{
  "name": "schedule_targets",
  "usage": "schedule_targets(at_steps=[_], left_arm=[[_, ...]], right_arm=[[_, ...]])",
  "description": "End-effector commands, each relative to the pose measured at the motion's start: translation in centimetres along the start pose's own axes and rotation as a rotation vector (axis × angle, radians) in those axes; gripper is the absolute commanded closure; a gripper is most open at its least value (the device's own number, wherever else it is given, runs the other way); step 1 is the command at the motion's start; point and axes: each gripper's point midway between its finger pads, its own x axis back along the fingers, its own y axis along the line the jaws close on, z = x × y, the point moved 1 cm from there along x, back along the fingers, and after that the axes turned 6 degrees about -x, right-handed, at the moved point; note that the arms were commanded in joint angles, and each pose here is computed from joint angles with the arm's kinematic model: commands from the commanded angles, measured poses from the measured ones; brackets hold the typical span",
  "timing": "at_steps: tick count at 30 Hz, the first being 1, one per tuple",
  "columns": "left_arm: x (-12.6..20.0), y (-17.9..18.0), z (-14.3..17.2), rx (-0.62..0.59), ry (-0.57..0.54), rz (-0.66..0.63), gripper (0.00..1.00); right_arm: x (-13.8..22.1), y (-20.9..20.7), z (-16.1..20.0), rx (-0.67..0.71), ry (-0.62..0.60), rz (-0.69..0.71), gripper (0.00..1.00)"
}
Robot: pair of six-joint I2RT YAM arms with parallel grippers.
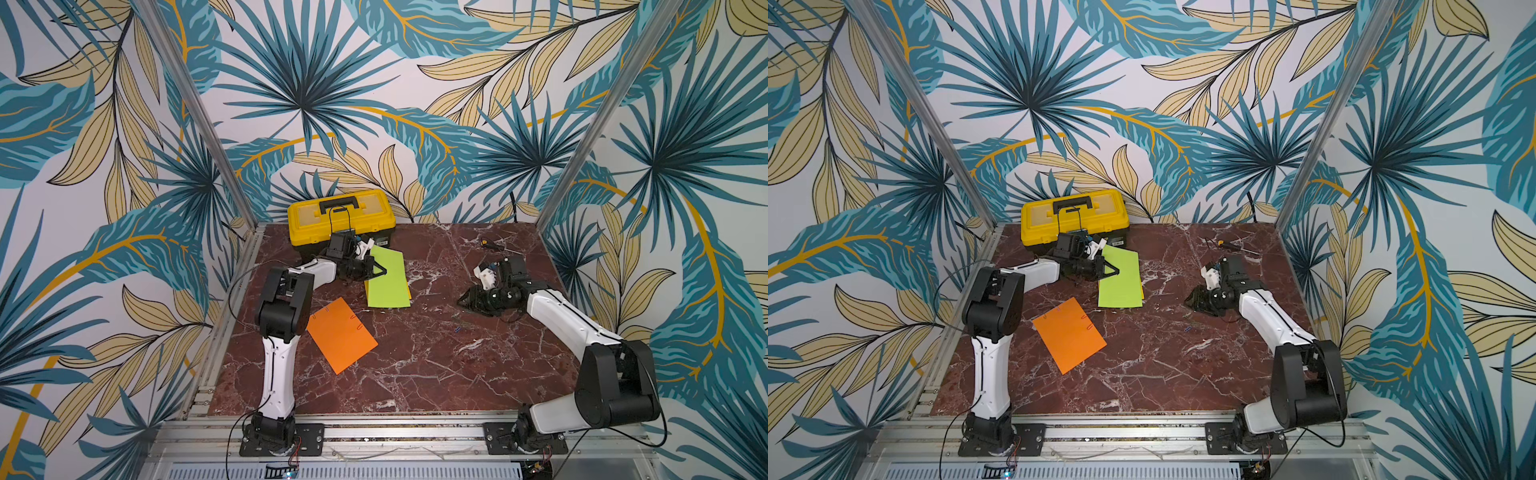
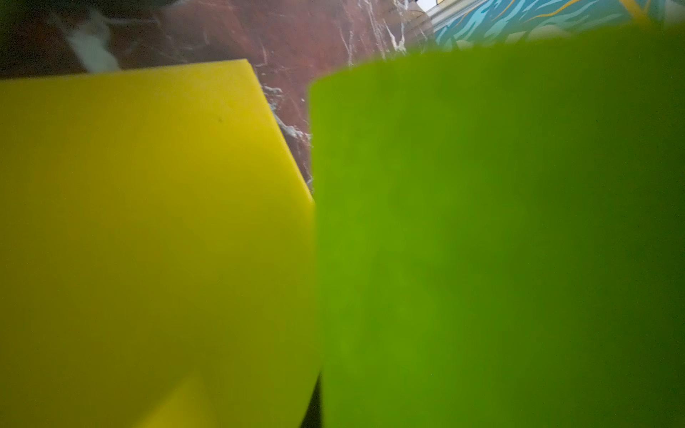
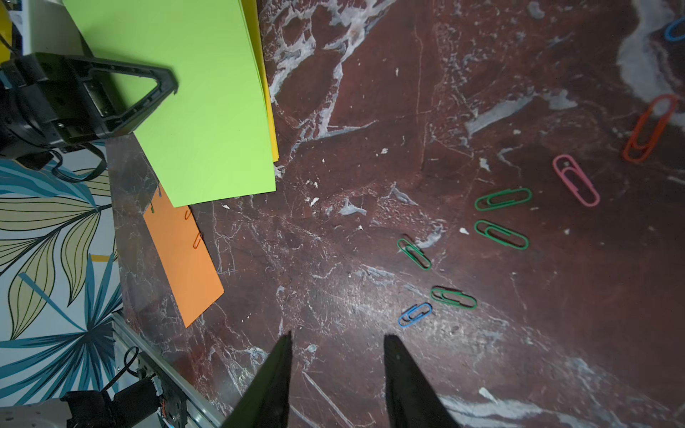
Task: Unclip the paperclips from the documents
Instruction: Place the document at the document.
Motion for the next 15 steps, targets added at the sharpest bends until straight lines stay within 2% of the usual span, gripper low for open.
schedule_targets(at_steps=[1,3,5,10,15], left_arm=[[0.3,1.3,-1.4,-0.017,-0.048,-0.091,0.75],[0.4,2.1,-1.3,-0.005,-0.051,-0.142,0.64],[0.7,2.6,-1.1,-0.003,-0.053,-0.189,0.58],[2.3,3.2,-1.1,-0.029,-0.067,-0.327,0.46],[4.1,3.6,-1.1,-0.064,-0.077,-0.478,0.4]], right_arm=[[0.7,0.6,-0.1,0.009,0.0,-0.018,0.58],[0.7,0.7,-0.1,0.008,0.001,-0.024,0.57],[0.7,0.7,-0.1,0.006,0.002,-0.028,0.57],[0.3,0.7,0.1,0.004,0.012,-0.04,0.56],[0.1,0.9,-0.1,-0.003,0.014,-0.054,0.55]])
